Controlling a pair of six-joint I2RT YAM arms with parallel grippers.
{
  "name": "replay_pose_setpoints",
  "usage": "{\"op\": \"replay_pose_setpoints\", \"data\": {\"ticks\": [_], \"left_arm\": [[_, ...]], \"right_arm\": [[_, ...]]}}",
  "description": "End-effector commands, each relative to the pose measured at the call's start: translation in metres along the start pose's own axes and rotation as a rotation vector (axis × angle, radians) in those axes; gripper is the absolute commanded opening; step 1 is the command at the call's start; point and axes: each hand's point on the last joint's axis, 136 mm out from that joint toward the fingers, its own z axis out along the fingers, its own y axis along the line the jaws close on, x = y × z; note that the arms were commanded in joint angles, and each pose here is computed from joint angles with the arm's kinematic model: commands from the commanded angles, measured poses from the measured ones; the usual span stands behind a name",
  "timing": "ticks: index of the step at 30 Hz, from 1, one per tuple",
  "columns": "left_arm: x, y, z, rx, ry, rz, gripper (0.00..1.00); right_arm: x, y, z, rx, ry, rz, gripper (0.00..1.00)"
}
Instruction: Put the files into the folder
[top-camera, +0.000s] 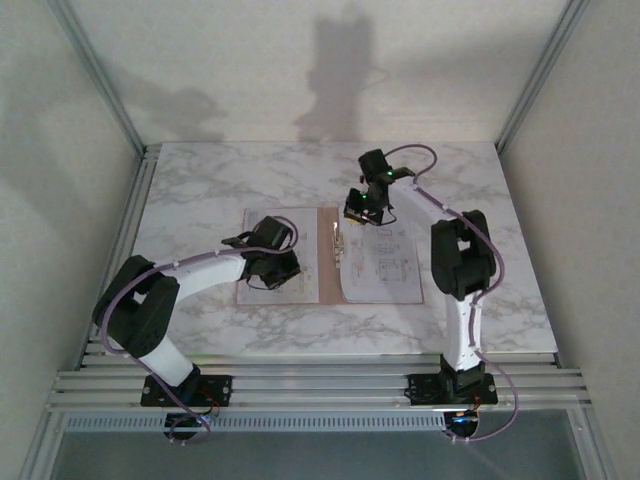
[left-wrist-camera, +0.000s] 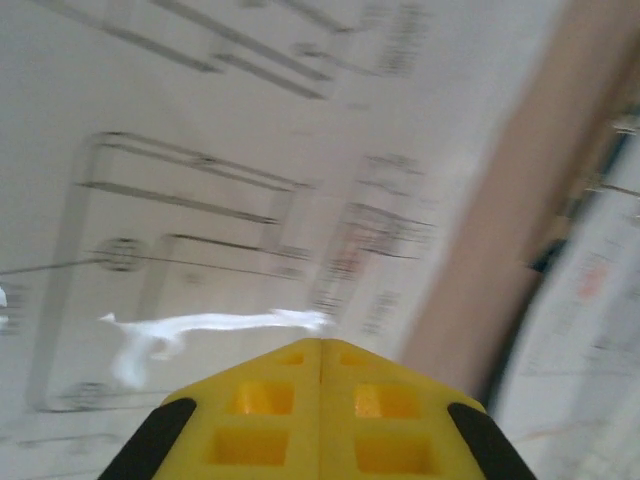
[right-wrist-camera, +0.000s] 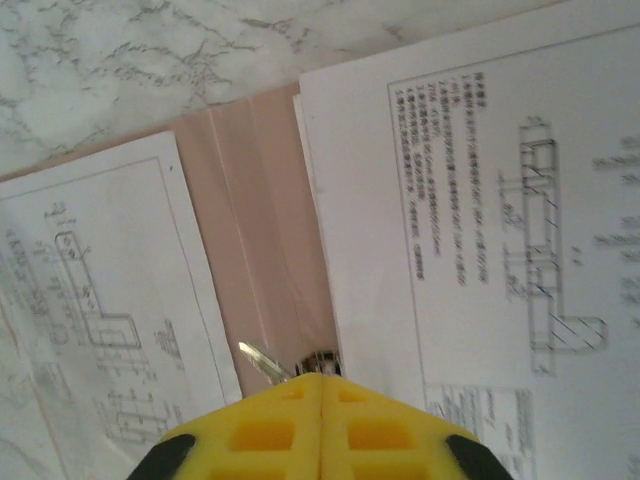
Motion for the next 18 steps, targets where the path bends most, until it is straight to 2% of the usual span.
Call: {"op": "replay_pose_setpoints", "data": {"ticks": [1, 10, 18], "left_arm": [[0.0, 0.021, 0.002, -0.055, -0.005, 0.016, 0.04], [0.01, 0.045, 0.017, -0.076, 0.02, -0.023, 0.01], [0.013, 0.051, 0.019, -0.073, 0.012, -0.079, 0.01]], "right_arm": [[0.003, 0.007, 0.009, 0.029, 0.049, -0.03, 0.04], [0.003, 0.02, 0.033, 0.036, 0.112, -0.047, 0.03], [0.016, 0.036, 0.013, -0.022, 0.119, -0.072, 0.02]]}}
